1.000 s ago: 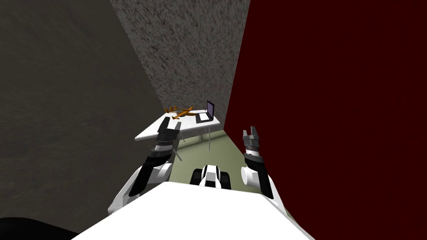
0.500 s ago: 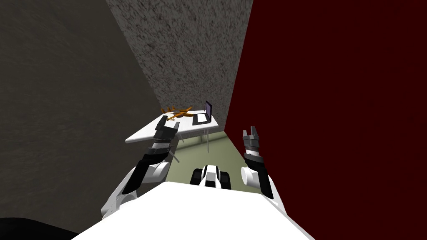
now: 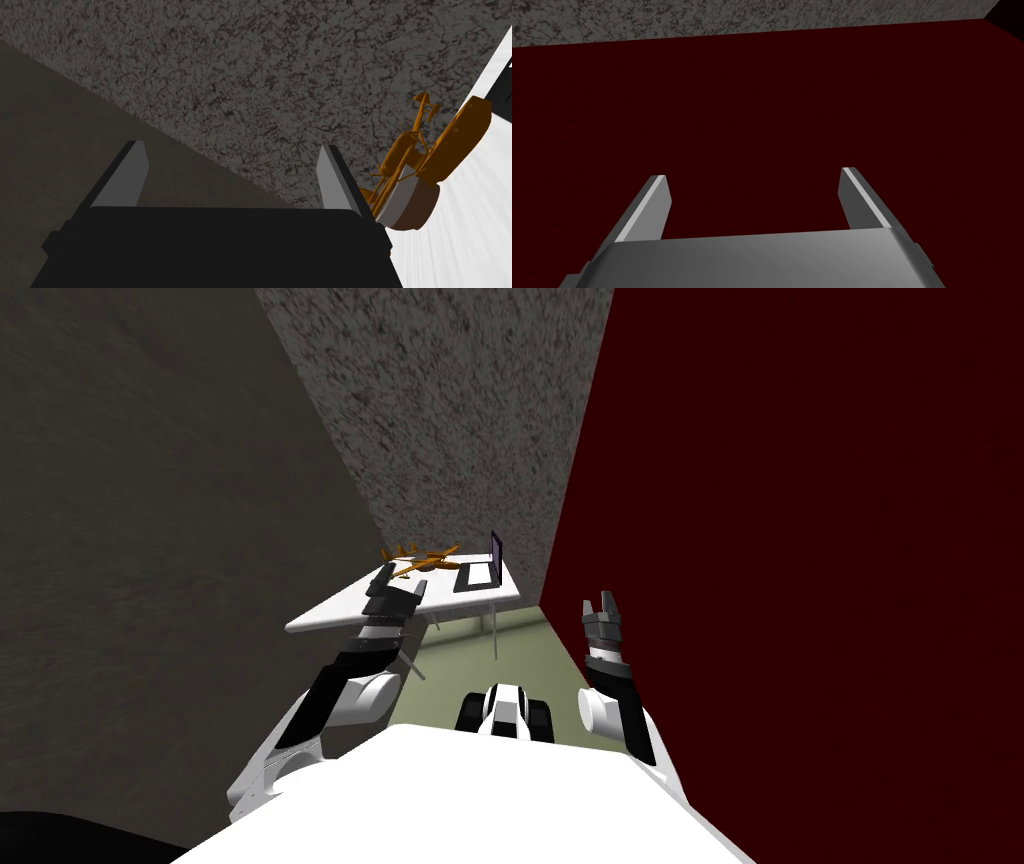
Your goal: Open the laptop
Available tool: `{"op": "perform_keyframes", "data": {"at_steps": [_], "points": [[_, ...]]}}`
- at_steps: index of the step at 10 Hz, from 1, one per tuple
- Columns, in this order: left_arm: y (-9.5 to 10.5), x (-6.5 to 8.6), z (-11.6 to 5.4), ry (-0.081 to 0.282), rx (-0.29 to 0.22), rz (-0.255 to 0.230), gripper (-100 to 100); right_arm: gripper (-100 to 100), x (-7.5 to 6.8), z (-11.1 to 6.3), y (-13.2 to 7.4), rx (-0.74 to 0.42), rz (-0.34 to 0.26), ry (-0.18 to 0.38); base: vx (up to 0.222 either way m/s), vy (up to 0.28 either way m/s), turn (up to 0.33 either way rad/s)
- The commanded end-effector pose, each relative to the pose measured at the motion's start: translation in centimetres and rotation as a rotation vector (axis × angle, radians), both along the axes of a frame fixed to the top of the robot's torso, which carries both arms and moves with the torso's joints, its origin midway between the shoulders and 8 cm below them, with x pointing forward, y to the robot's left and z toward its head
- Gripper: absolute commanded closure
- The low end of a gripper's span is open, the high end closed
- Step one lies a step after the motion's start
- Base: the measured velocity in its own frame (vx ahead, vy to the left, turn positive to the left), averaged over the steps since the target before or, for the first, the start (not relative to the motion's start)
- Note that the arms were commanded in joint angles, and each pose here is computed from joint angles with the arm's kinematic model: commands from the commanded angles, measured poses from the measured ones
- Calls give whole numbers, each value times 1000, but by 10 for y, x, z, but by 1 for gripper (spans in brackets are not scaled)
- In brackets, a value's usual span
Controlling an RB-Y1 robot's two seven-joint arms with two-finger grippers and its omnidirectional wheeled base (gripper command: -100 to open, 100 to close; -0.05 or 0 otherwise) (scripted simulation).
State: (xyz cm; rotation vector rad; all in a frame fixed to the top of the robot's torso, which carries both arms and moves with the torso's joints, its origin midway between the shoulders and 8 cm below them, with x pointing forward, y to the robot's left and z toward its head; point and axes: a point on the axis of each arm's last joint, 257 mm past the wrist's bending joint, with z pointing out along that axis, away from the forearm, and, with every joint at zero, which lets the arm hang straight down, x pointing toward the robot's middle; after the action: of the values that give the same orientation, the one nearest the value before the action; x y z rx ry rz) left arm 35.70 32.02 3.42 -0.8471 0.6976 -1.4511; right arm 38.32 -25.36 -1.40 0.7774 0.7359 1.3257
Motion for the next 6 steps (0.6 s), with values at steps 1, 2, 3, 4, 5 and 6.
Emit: {"op": "perform_keyframes", "data": {"at_steps": [1, 2, 3, 4, 5, 6], "points": [[12, 4, -5, 43, -79, -12, -100, 0, 0, 0, 0, 0, 0, 0, 152, -179, 133], [13, 6, -7, 53, -80, -11, -100, 0, 0, 0, 0, 0, 0, 0, 117, -132, 55], [18, 8, -10, 73, -112, -16, -100, 0, 0, 0, 0, 0, 0, 0, 103, -105, 75], [22, 9, -10, 82, -142, -24, -100, 0, 0, 0, 0, 0, 0, 0, 135, -111, 181], [22, 10, -13, 95, -144, -23, -100, 0, 0, 0, 0, 0, 0, 0, 85, -93, 56], [26, 13, -17, 117, -176, -30, -100, 0, 0, 0, 0, 0, 0, 0, 69, -110, 90]]}}
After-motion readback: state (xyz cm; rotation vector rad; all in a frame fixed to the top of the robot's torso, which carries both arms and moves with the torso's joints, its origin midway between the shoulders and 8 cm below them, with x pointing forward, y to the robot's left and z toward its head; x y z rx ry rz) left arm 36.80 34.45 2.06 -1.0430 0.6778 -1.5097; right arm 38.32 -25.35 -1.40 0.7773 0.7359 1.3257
